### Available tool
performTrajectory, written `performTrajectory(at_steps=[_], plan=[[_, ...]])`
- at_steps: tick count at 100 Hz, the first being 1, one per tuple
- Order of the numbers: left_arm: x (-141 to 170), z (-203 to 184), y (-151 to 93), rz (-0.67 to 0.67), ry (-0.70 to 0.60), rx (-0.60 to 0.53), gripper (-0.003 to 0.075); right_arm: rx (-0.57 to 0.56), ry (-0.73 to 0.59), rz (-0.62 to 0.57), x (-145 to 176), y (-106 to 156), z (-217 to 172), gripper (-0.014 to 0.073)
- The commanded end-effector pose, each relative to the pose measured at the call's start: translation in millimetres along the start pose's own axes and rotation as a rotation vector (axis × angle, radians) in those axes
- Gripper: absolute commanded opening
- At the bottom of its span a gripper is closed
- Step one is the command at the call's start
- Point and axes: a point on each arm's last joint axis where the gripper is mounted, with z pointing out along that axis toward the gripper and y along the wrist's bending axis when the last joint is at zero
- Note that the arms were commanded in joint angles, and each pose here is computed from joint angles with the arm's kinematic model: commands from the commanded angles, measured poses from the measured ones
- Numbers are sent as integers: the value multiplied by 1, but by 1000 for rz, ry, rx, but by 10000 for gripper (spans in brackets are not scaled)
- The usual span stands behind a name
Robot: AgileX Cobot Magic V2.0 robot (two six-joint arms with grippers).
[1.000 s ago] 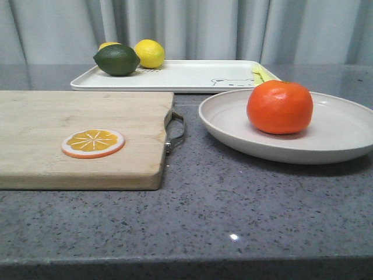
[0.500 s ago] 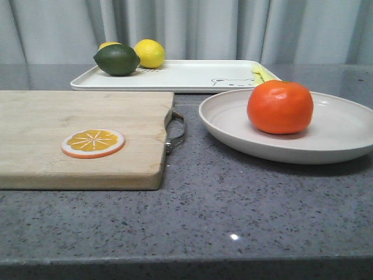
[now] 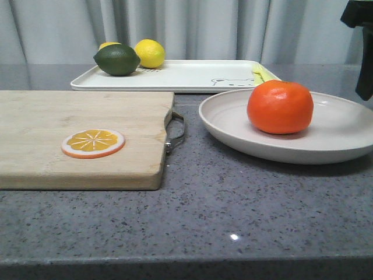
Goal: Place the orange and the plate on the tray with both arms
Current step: 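Grip the plate rim with the right gripper and tilt it up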
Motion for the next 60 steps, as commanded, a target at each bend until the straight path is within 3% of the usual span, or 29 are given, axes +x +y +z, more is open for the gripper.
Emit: performTrajectory(at_steps=[1, 50, 60], plan=[[-14, -4, -2, -14, -87, 9, -19, -21, -64, -6, -9, 3, -11, 403], [-14, -4, -2, -14, -87, 9, -19, -10, -14, 5, -16, 1, 18, 400], [-14, -4, -2, -14, -87, 9, -19, -10, -13, 5, -16, 1, 19, 328]])
